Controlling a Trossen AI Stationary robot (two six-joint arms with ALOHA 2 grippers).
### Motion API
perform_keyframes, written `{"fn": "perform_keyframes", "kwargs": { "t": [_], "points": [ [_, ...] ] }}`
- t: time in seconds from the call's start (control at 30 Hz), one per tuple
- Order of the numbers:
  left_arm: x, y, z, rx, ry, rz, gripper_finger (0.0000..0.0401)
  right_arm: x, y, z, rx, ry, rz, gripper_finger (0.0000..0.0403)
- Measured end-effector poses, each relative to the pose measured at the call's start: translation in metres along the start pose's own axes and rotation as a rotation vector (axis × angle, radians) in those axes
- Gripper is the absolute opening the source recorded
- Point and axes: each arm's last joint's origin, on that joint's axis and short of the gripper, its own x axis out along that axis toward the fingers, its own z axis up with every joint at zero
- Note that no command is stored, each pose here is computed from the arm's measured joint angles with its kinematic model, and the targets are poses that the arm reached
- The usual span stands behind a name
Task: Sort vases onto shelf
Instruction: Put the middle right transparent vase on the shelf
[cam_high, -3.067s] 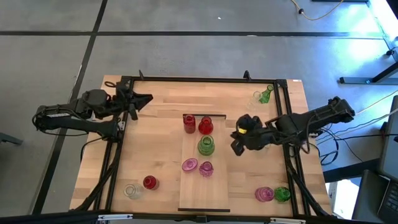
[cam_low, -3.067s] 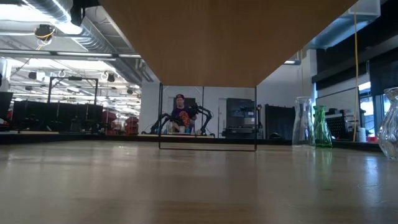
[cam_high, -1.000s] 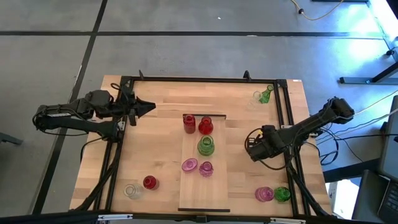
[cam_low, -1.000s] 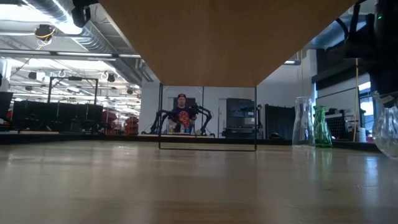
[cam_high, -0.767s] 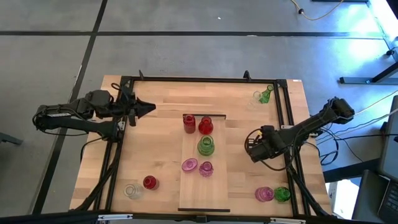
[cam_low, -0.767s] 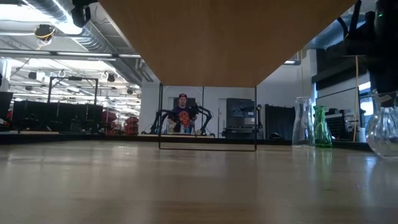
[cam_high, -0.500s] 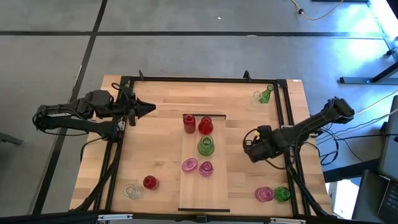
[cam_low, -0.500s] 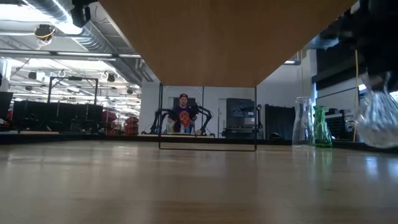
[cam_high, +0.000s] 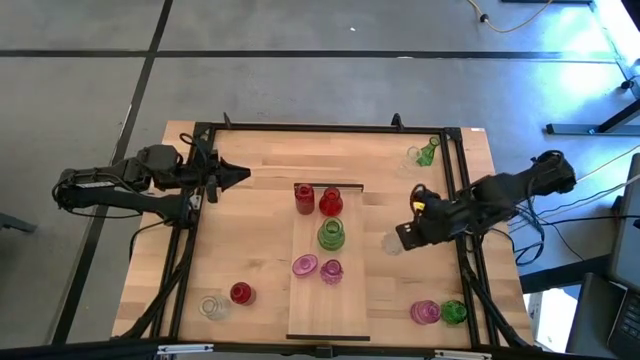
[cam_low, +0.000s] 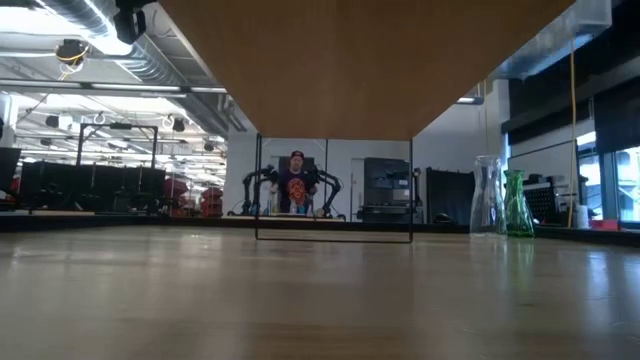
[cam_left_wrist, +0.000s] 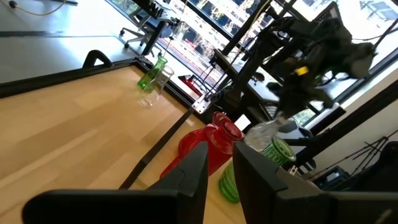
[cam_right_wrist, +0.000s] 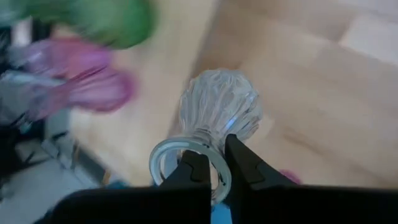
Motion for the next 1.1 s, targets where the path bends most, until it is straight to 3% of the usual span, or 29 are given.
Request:
{"fn": "perform_keyframes", "kwargs": {
  "t": [0.3,0.67,0.8,0.97,1.1],
  "points": [
    [0.0,0.001,-0.002,0.004,0.019,0.01,0.0068,-0.005,0.045,-0.007,-0.193,0.185,0.103,0.0001],
    [-0.001,0.007,-0.008,-0.008,0.085,0.066,0.0068,0.002,0.096,-0.04,-0.458,0.247,0.23,0.0001],
    [-0.001,0.008,-0.01,-0.004,0.1,0.078,0.0068,0.006,0.103,-0.056,-0.522,0.3,0.195,0.0001],
    [-0.001,0.008,-0.01,-0.006,0.105,0.083,0.0068,0.024,0.11,-0.063,-0.566,0.352,0.068,0.0],
    [-0.001,0.008,-0.01,-0.021,0.107,0.086,0.0068,0.032,0.126,-0.061,-0.578,0.317,0.079,0.0]
  ]
}}
